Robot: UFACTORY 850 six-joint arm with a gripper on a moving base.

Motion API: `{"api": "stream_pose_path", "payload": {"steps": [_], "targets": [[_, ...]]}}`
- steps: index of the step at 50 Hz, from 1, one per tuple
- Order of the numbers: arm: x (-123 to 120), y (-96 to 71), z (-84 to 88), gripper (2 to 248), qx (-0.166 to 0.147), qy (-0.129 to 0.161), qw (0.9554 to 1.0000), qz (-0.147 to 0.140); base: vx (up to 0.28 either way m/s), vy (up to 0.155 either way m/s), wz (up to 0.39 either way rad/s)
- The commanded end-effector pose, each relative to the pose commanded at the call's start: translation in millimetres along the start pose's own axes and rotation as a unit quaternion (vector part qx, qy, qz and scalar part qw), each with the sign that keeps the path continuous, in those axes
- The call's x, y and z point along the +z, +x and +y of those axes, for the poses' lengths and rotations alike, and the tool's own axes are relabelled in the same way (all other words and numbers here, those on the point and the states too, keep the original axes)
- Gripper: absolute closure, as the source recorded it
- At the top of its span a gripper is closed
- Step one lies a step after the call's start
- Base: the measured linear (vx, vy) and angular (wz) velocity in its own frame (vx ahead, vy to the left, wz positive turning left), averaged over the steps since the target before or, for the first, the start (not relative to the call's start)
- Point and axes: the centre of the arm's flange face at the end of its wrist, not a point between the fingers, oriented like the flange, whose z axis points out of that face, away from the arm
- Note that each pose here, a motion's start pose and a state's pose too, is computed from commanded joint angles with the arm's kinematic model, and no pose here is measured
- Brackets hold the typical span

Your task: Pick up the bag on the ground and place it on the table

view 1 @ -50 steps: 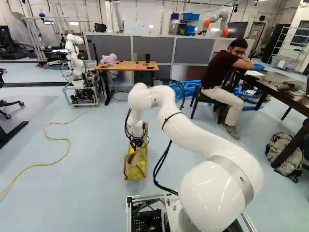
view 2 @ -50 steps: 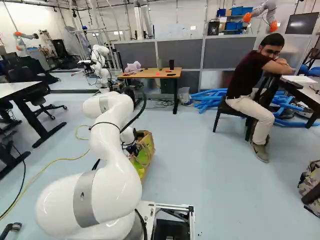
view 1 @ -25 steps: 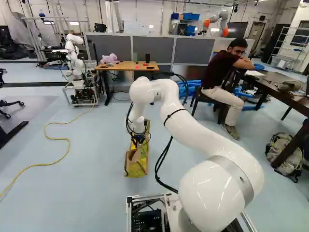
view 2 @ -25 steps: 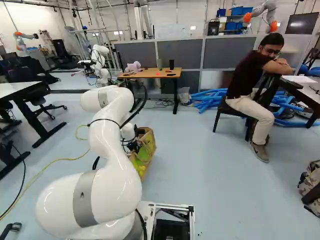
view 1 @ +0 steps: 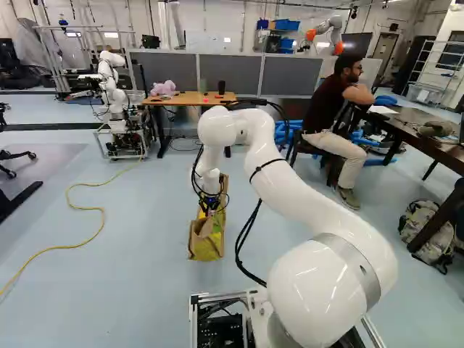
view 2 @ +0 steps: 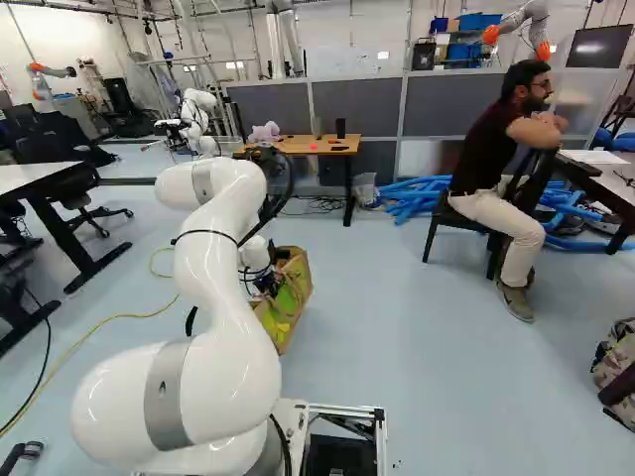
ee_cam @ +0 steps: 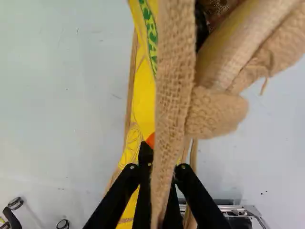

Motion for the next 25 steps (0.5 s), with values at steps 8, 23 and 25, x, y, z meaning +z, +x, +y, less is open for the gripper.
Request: {"api": "stream_pose_path", "payload": {"steps": [8,23,25], "targets": [[-12.0,2.7,4.6,228,0.003,0.000,1.0000,0.003,0.000,0.000,0.000],[-34.7,7.6,14.5,228,0.006,0.001,0.9999,0.010,0.000,0.000,0.000],[-37.8,8.3,16.3,228,0.006,0.001,0.9999,0.011,0.000,0.000,0.000]]}}
